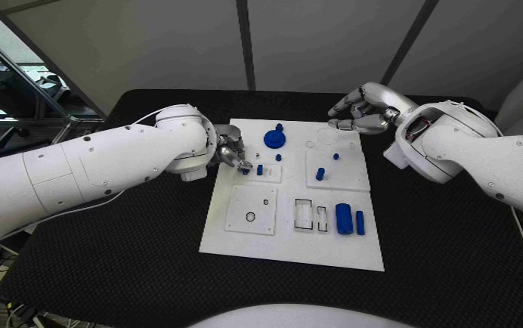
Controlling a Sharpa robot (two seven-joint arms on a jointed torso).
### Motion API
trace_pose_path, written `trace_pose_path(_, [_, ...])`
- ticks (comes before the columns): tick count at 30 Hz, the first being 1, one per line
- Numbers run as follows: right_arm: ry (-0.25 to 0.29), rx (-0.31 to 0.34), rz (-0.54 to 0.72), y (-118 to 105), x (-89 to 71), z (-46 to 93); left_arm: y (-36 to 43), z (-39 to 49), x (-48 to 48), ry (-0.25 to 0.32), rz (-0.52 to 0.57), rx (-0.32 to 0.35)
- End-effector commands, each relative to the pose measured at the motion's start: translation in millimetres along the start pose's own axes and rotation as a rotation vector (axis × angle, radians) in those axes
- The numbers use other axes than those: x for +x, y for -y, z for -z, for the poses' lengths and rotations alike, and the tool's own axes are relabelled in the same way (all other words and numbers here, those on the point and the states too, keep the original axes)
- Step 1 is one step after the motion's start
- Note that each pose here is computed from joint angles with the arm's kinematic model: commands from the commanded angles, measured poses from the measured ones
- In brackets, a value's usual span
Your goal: Assemble the parts on the task board
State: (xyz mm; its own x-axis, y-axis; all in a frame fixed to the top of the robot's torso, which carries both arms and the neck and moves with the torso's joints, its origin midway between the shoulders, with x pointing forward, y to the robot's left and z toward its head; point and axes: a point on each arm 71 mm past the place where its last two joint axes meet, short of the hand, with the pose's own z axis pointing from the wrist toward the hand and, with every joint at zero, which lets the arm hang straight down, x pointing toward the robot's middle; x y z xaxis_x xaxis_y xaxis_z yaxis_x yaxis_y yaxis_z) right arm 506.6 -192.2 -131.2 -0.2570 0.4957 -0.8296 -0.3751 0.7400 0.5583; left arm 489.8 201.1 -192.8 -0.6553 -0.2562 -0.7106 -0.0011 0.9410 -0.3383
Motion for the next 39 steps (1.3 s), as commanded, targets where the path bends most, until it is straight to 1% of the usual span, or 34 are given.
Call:
trace_pose_path(1, [-0.002,-0.010,0.003,-1,-0.6,-0.4,1.7,1.4,-0.1,0.002,0.036,0.019])
trace_pose_path(6, [-0.003,-0.010,0.003,-1,-0.6,-0.5,0.9,4.2,-0.4,-0.002,0.038,0.024])
trace_pose_path(12, [-0.002,-0.010,0.003,-1,-0.6,-0.7,-0.4,7.3,-3.7,-0.010,0.035,0.027])
trace_pose_path(18, [-0.002,-0.009,0.003,-1,-0.6,-0.9,-2.8,10.7,-13.4,-0.040,0.043,0.029])
trace_pose_path(23, [-0.002,-0.010,0.003,-1,-0.4,-1.3,0.9,11.5,-24.4,-0.070,0.017,0.031])
trace_pose_path(26, [-0.001,-0.010,0.003,-2,-0.3,-1.6,3.6,9.1,-27.8,-0.088,0.000,0.024])
trace_pose_path(27, [-0.001,-0.010,0.003,-2,-0.2,-1.6,3.9,8.5,-27.9,-0.091,-0.003,0.022])
trace_pose_path(33, [0.000,-0.013,0.002,-2,0.2,-2.1,8.4,-2.2,-26.1,-0.129,-0.037,-0.003])
trace_pose_path(35, [0.000,-0.014,0.002,-3,0.4,-2.2,10.9,-6.1,-25.5,-0.130,-0.052,-0.010])
trace_pose_path(39, [0.000,-0.016,0.001,-4,0.8,-2.1,13.8,-9.8,-25.1,-0.122,-0.075,-0.020])
